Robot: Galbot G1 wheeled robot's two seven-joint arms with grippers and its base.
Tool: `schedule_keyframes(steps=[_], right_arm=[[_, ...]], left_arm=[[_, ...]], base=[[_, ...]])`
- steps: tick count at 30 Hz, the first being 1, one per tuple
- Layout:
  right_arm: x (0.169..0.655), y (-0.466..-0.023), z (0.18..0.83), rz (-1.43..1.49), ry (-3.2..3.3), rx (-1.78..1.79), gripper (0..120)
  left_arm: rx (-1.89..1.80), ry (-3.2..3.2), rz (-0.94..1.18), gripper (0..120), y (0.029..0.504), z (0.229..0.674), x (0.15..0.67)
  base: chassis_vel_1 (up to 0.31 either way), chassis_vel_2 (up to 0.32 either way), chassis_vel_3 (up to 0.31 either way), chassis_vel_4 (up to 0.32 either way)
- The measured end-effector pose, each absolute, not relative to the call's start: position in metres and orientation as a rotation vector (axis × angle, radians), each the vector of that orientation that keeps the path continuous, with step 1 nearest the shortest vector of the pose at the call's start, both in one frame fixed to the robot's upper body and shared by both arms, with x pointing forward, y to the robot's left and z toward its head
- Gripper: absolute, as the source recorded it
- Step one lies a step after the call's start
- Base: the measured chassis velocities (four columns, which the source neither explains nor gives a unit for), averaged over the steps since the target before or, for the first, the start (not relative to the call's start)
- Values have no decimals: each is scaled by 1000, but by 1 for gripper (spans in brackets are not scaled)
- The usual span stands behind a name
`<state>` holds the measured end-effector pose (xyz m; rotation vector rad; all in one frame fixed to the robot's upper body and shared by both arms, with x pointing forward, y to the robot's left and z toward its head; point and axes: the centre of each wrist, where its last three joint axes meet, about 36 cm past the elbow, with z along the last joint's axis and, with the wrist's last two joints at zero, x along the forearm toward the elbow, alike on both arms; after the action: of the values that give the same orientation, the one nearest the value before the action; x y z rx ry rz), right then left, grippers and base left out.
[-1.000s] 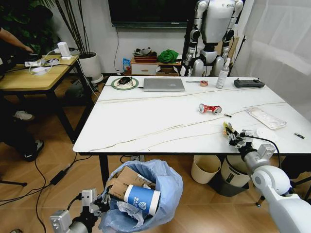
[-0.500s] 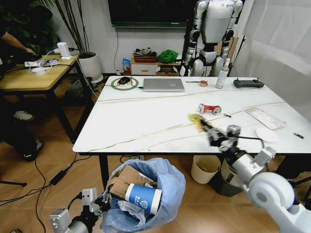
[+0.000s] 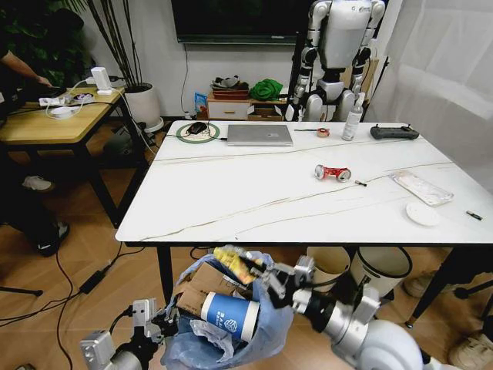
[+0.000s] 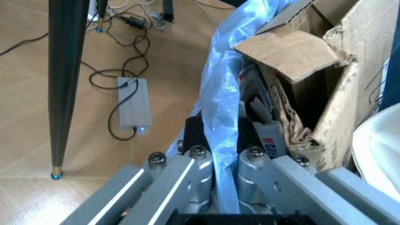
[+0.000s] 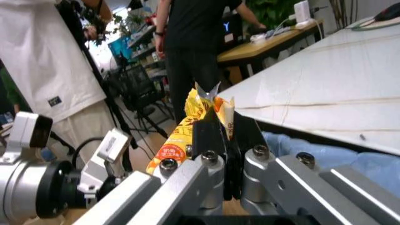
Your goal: Pick up the trash bin and place the trash from the table into it.
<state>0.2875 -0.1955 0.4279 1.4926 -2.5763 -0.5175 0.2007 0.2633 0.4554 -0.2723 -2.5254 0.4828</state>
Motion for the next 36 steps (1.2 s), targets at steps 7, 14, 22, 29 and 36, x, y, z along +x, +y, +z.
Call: schedule_keyframes(steps=[7, 14, 22, 29, 36], right_arm=[[287, -193, 411, -425, -2579, 1492, 5], [293, -199, 411, -397, -2617, 1459, 33], [293, -205, 420, -389, -2645, 1445, 58], [303, -210, 450, -439, -2746, 1373, 85], [372, -237, 496, -465, -2979, 732, 100]], left_arm=[[-267, -2521, 485, 0, 263, 455, 201], [-271, -2516, 483, 0, 263, 455, 201], [-272, -2514, 479, 0, 262, 454, 201], [-263, -2506, 470, 0, 264, 451, 202], [-257, -2510, 469, 0, 265, 453, 200]], base=[[0, 0, 0, 0], [0, 0, 0, 0], [0, 0, 0, 0], [0, 0, 0, 0], [0, 0, 0, 0]])
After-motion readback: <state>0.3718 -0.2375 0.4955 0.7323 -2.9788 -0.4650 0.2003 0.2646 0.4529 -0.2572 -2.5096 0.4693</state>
